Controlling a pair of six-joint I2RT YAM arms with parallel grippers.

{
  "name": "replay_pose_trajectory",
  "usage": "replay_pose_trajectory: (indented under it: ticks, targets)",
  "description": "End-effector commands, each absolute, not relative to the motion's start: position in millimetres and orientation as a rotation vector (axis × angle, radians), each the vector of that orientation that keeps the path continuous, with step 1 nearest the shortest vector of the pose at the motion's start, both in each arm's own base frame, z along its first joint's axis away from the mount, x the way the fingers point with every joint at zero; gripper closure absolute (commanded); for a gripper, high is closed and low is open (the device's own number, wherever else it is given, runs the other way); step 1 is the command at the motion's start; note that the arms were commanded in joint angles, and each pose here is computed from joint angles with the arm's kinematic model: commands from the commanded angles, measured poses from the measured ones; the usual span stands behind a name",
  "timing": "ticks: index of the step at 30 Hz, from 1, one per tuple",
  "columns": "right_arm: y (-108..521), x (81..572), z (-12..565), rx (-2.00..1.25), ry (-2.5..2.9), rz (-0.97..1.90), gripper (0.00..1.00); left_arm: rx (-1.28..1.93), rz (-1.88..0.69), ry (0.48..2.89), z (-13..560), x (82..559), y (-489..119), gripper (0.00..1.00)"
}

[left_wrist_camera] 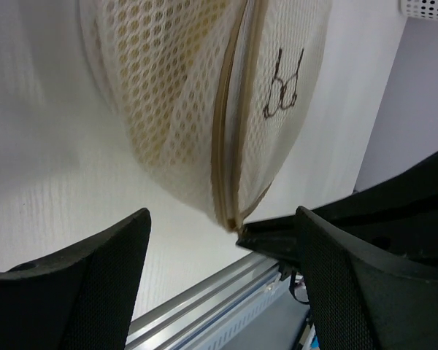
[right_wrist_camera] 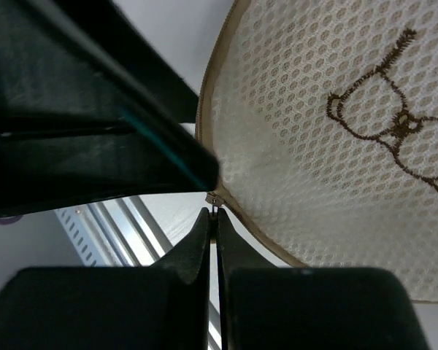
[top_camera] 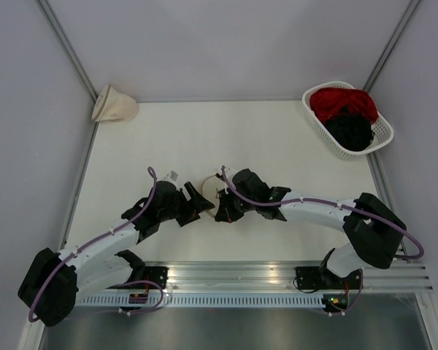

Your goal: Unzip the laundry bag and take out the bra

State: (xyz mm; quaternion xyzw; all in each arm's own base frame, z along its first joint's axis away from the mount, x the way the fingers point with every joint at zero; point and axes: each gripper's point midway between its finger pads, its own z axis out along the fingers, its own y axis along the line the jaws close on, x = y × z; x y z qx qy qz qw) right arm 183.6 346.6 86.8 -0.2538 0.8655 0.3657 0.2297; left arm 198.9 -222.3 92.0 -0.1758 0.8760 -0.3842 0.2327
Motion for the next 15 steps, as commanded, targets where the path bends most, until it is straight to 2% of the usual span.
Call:
replay_pose_trajectory:
  ticks: [1,7,10,14,15]
  targets:
    - [378,170,116,-0.809,2.263,1.179,1.0,-0.545,-1.188,2.317,114,217,-241,0.16]
    - [376,162,112,-0.833,2.27,1.151,1.0,-0.534,-1.208,2.287,116,236,-258,0.18]
    - [374,164,115,-0.824,2.263,1.129,1.0,-0.502,-1.198,2.323,111,236,-267,0.26]
    - [368,167,113,-0.812,2.284,1.074,1.0,-0.536,-1.152,2.327,97,238,-261,0.48]
    - [367,168,112,-0.81,2.289,1.06,0.99,-0.543,-1.143,2.324,96,238,-260,0.61]
